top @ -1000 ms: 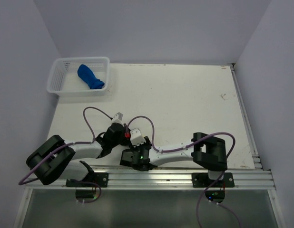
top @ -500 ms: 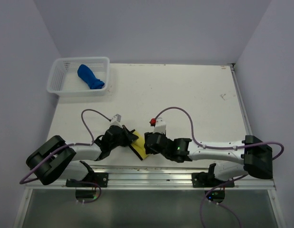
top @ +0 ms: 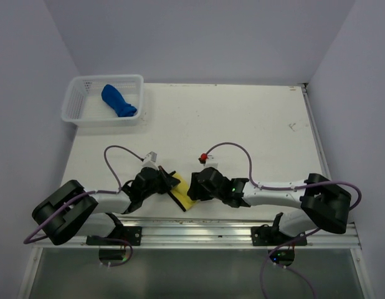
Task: Roll the towels
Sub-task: Roll the towel
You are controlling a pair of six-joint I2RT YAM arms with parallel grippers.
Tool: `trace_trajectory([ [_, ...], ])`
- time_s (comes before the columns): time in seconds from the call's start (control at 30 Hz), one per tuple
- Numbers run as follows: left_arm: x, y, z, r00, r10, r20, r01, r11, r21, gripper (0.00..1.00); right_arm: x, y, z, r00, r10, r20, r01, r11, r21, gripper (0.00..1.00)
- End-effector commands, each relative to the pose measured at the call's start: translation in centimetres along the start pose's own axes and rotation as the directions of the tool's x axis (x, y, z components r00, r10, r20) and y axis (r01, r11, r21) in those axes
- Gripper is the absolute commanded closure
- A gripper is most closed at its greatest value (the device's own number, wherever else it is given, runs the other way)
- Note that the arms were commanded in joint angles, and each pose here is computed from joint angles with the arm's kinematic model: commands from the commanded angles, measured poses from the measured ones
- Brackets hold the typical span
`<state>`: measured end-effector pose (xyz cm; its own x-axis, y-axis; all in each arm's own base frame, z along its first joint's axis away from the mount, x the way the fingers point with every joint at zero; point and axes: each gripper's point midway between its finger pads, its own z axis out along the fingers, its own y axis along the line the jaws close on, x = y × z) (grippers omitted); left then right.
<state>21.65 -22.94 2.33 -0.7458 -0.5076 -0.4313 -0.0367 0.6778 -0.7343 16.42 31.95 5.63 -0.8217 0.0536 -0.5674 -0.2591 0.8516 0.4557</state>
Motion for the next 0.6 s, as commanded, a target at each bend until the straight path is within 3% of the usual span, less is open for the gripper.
trace_trajectory([
  [0.0,2.4,5.4,-1.0,0.997,0.028,-0.068,-0.04,0.984,-0.175,1.0,0.5,1.1,0.4,0.999,0.032,-0.016,-0.033,0.997,-0.064,0.49],
  [0.33,2.6,5.6,-1.0,0.997,0.029,-0.075,-0.042,0.983,-0.176,1.0,3.3,-1.6,1.4,0.998,0.001,-0.07,-0.002,1.0,-0.018,0.5],
  [0.53,2.6,5.5,-0.8,0.997,0.035,-0.075,-0.048,0.983,-0.177,1.0,4.3,-0.8,1.0,0.974,-0.198,-0.107,0.195,0.98,-0.037,0.54],
  [0.57,2.5,5.5,-0.8,0.996,0.044,-0.073,-0.056,0.983,-0.176,1.0,4.1,-0.1,0.9,0.971,-0.218,-0.102,0.215,0.976,-0.043,0.6],
])
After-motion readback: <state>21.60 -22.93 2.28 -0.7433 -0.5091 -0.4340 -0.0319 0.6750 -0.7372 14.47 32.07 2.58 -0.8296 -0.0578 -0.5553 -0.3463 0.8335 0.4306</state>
